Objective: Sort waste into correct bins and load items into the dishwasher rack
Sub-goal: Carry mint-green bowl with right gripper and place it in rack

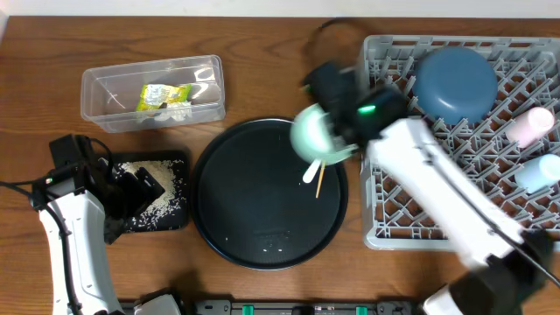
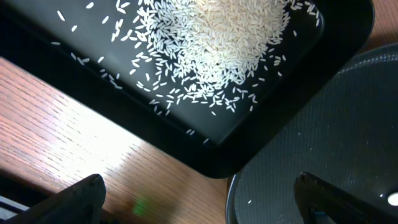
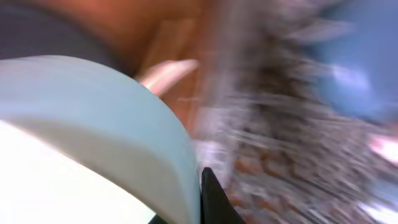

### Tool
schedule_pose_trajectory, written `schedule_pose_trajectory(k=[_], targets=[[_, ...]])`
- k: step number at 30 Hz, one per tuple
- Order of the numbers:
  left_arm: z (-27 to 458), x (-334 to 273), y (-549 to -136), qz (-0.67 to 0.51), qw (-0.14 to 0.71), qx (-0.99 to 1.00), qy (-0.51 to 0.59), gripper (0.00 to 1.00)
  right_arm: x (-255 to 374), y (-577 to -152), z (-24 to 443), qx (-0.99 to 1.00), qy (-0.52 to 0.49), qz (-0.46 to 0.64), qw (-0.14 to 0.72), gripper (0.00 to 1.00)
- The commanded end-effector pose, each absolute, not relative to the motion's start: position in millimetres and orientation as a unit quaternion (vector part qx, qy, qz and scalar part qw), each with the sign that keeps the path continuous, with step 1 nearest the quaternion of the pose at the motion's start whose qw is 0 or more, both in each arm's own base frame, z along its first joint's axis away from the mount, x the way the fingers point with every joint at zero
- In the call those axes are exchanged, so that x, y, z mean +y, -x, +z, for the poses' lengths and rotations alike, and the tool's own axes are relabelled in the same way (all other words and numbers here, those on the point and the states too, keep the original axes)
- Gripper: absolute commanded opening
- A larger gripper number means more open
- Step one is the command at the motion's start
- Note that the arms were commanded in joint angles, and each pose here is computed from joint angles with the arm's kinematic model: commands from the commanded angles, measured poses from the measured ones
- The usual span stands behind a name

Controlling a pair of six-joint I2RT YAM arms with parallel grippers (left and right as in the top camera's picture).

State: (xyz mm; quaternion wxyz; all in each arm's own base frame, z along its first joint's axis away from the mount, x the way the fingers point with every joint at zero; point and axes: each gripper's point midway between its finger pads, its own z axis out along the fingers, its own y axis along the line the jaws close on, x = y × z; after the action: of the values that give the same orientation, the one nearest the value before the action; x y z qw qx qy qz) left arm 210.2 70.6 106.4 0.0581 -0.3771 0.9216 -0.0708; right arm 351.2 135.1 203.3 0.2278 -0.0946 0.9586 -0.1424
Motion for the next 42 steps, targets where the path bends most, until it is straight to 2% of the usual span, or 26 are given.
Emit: schedule_pose_trajectory(k=[1,6,11,16,26,42], targets=[[106.7,73.5,-209.5,-0.064,0.058,0.924,0.372,0.98,39.3,-362.5,235.6,0.919,-0.055,-0.285,0.268,0.01],[106.7,73.5,-209.5,-0.064,0.058,0.924,0.372,0.98,-59.5,-333.4,238.8,0.877,-0.200,-0.379,0.217,0.01],[106.7,73.5,-209.5,-0.064,0.058,0.924,0.372,0.98,-124.9,-317.9,239.3,0.826,-0.256,-0.461,0.199,0.01],[106.7,73.5,-209.6,-0.064,0.058,0.924,0.372,0.98,-164.9,-312.1,239.4,0.769,-0.282,-0.533,0.212,0.01],[106.6,73.4,-209.4,-0.064,0.057,0.924,0.372,0.98,-188.2,-328.9,209.8,0.773,-0.245,-0.549,0.202,0.01],[106.7,73.5,-209.5,-0.064,0.058,0.924,0.372,0.98,-171.1,-331.2,154.9,0.824,-0.196,-0.499,0.182,0.01]])
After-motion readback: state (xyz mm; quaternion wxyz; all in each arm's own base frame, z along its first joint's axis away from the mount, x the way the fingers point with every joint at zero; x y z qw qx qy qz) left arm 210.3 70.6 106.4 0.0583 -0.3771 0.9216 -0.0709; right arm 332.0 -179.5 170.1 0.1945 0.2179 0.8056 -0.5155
